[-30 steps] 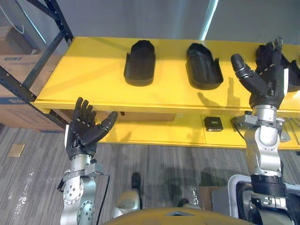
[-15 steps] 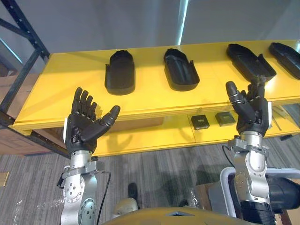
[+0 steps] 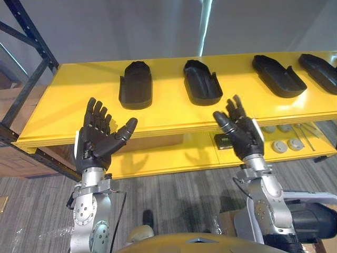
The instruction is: Walk over and take three plastic housings, then place them on the shelf
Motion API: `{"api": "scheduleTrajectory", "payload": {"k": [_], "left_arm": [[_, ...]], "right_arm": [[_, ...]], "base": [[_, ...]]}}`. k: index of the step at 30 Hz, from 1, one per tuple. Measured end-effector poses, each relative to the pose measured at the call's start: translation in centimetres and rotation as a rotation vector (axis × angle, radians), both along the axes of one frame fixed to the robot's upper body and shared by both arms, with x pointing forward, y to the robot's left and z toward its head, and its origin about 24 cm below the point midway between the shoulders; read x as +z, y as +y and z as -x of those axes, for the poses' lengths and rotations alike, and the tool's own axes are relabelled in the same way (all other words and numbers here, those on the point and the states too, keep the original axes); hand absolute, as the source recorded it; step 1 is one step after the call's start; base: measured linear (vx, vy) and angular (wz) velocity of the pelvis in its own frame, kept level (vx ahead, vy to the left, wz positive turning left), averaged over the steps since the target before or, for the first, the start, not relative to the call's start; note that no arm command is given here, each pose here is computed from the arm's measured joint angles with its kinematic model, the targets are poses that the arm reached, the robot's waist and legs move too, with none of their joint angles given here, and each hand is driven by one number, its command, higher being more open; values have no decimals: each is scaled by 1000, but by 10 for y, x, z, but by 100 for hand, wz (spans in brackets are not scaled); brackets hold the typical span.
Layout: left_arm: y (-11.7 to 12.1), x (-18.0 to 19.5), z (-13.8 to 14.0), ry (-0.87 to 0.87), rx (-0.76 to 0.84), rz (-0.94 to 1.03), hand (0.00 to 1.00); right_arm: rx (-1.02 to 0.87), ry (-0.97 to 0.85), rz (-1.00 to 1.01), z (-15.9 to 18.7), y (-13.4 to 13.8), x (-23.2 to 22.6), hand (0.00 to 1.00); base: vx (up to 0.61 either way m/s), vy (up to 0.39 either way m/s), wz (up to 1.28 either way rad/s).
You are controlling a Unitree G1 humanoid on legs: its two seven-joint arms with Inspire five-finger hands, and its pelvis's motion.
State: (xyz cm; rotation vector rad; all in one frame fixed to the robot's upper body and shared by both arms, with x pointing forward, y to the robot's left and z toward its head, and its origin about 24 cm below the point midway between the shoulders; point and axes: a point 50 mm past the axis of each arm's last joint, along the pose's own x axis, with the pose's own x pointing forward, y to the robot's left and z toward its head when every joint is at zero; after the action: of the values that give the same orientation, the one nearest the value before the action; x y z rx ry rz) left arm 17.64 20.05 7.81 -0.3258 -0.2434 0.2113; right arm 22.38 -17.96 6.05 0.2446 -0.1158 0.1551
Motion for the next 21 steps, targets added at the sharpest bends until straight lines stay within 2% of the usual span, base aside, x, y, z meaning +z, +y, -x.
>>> {"api": "scheduleTrajectory", "payload": {"k": [6,21], "left_arm": [[0,-2,2,14,4,-33,100],[1,-5,6,36,9,-32,100]], "right_arm": [[51,53,-1,0,12,-10,100],[-10,138,0,0,11,-27,100]], "base": [[-3,-2,9],[-11,-3,5]]}}
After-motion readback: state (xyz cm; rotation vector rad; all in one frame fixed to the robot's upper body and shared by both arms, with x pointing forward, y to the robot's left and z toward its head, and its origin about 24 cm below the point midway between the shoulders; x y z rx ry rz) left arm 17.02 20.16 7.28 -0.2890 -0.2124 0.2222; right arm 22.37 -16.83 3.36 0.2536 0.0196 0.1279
